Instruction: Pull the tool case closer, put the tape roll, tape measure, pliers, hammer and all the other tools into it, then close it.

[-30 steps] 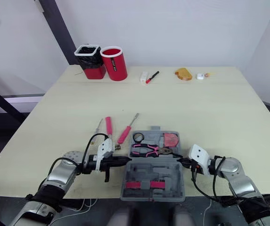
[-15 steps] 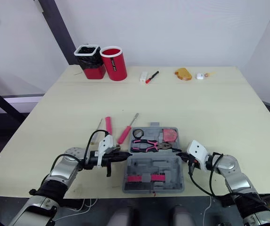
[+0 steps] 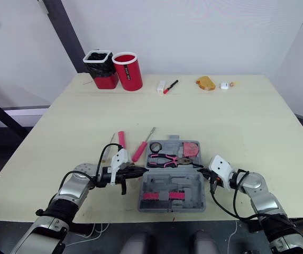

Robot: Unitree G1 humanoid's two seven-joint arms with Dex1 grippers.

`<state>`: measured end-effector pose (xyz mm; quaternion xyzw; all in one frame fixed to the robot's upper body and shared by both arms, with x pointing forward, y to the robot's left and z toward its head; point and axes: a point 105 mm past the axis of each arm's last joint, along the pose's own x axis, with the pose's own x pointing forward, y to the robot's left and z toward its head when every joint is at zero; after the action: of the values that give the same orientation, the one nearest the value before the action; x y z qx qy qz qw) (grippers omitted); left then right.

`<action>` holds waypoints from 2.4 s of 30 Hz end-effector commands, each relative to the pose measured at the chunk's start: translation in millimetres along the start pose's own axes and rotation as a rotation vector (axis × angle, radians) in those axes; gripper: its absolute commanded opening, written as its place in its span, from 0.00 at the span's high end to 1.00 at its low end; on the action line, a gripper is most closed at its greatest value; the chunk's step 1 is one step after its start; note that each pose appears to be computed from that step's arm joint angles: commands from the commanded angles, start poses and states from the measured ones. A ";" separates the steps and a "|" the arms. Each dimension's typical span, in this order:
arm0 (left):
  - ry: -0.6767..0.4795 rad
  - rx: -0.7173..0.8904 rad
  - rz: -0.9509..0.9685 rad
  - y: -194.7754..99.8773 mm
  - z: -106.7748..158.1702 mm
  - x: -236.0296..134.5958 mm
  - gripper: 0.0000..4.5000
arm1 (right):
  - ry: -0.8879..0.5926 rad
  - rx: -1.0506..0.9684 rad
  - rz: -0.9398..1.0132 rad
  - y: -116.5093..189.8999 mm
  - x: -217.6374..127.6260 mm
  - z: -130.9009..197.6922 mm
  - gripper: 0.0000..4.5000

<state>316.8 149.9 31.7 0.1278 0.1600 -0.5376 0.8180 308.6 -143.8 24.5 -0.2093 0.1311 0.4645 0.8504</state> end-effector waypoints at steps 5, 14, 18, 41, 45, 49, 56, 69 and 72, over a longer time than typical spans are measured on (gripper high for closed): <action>-0.041 0.035 0.024 5.4 10.6 1.8 1.00 | -0.055 -0.038 -0.036 -7.3 0.9 14.0 0.98; -0.042 0.041 0.047 9.5 11.8 4.9 1.00 | -0.068 -0.038 -0.039 -8.3 3.3 16.8 0.98; -0.043 0.042 0.050 10.0 11.6 5.6 1.00 | -0.071 -0.039 -0.039 -8.3 4.4 17.5 0.98; -0.009 -0.001 -0.055 -9.7 1.5 1.2 1.00 | -0.070 -0.037 -0.025 -5.9 7.3 17.3 0.98; -0.004 0.000 -0.038 -6.6 0.9 0.9 1.00 | -0.079 -0.046 -0.039 -8.9 7.4 19.8 0.98; 0.004 0.005 -0.015 -1.9 -0.1 -0.4 1.00 | -0.095 -0.055 -0.054 -12.0 8.4 23.9 0.98; 0.008 0.008 -0.002 2.1 -1.1 -2.0 1.00 | -0.116 -0.058 -0.057 -12.2 10.5 27.4 0.98; 0.008 0.012 -0.006 3.1 -0.4 -0.7 1.00 | -0.112 -0.056 -0.058 -10.6 10.7 24.9 0.98; 0.010 0.011 -0.009 3.0 -1.0 -0.9 1.00 | -0.122 -0.063 -0.055 -9.2 12.7 26.5 0.98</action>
<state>315.8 154.8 26.4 0.1270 0.1724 -0.5381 0.8152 319.7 -136.7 26.2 -0.2071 0.1056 0.4495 0.8625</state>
